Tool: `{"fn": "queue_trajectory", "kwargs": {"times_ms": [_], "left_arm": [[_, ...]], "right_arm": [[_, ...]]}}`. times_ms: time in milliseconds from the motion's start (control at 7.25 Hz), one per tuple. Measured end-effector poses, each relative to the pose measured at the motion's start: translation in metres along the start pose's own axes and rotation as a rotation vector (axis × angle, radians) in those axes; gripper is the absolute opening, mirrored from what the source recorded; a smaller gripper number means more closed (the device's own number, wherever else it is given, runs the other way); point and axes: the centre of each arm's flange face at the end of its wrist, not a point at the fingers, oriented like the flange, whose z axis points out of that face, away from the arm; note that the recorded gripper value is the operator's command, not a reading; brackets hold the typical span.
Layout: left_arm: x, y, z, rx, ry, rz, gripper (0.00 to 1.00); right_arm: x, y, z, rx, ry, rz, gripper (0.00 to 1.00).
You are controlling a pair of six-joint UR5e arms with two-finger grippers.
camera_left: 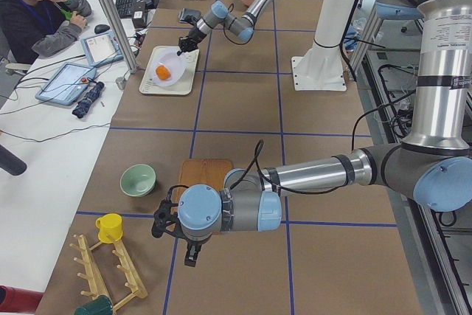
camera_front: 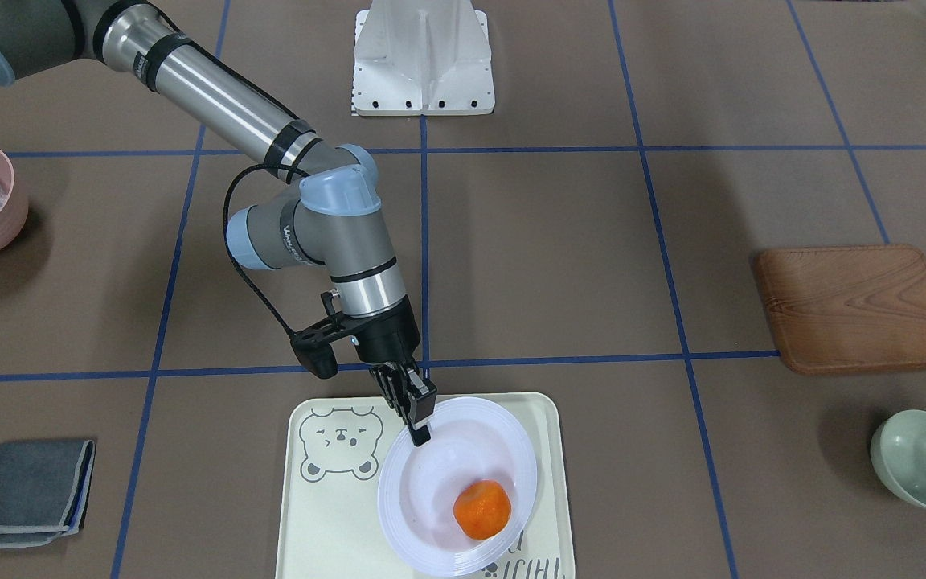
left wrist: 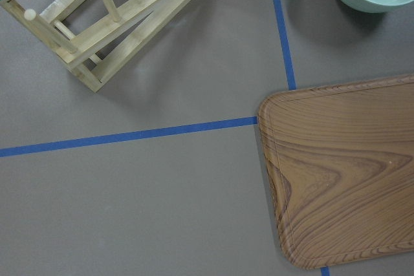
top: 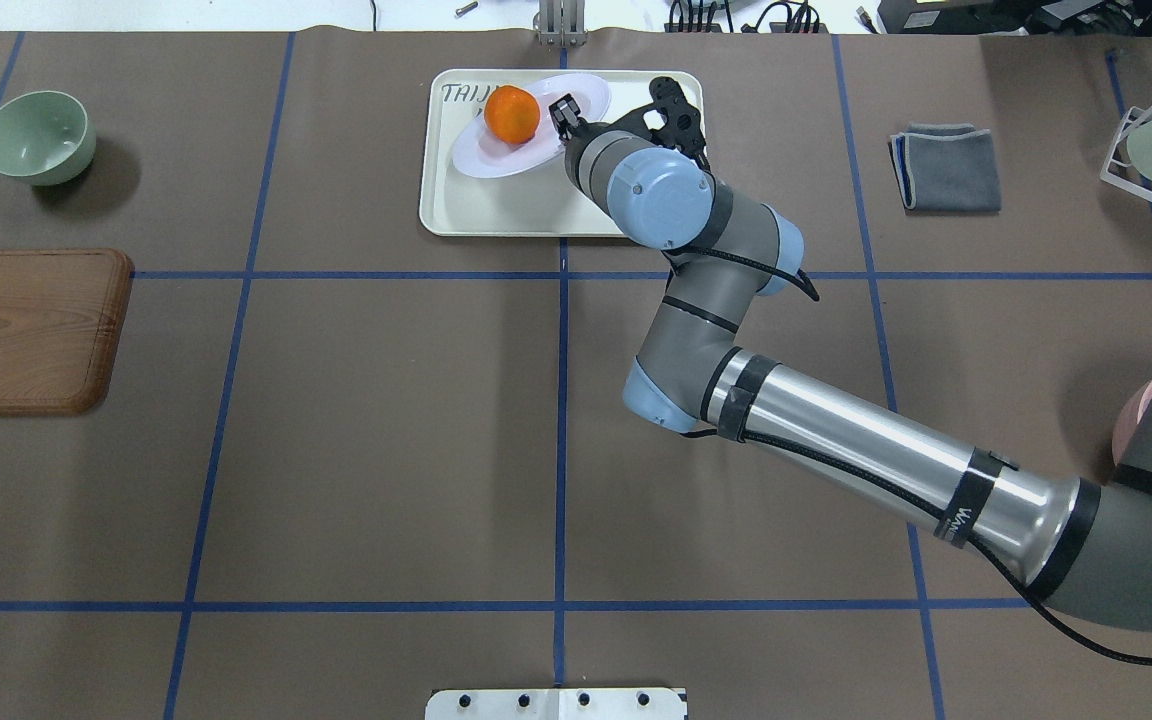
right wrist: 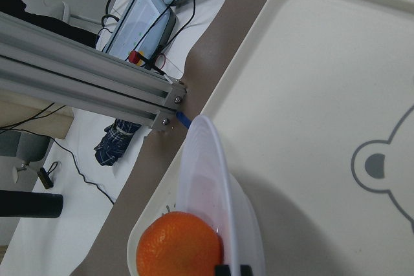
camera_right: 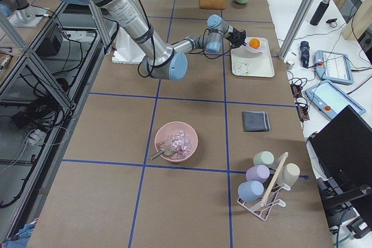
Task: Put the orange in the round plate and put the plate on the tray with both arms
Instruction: 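Carry the plate onto the cream bear tray and lower it with the right gripper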
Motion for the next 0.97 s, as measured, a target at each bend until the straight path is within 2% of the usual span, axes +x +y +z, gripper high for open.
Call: {"fn": "queue_trajectory", "kwargs": {"times_ms": [138, 276, 414, 552, 966], "left_arm": [[0.000, 0.000, 0.000, 0.000, 0.000, 0.001, 0.99], [0.001, 0.000, -0.001, 0.001, -0.001, 0.002, 0.99], [0.001, -0.001, -0.001, 0.002, -0.001, 0.002, 0.99], [0.001, -0.001, -0.001, 0.002, -0.001, 0.003, 0.99], [0.001, -0.001, -0.001, 0.003, 0.000, 0.003, 0.99]], "right_arm": [[-0.005, -0.007, 0.004, -0.004, 0.005, 0.004, 0.00], [-0.005, -0.011, 0.006, -0.006, 0.010, 0.001, 0.24], [-0.001, -0.015, 0.006, -0.007, 0.014, -0.020, 0.65], [0.005, -0.019, 0.003, -0.009, 0.013, -0.055, 0.99], [0.022, -0.033, -0.018, -0.017, -0.006, -0.152, 1.00]]}}
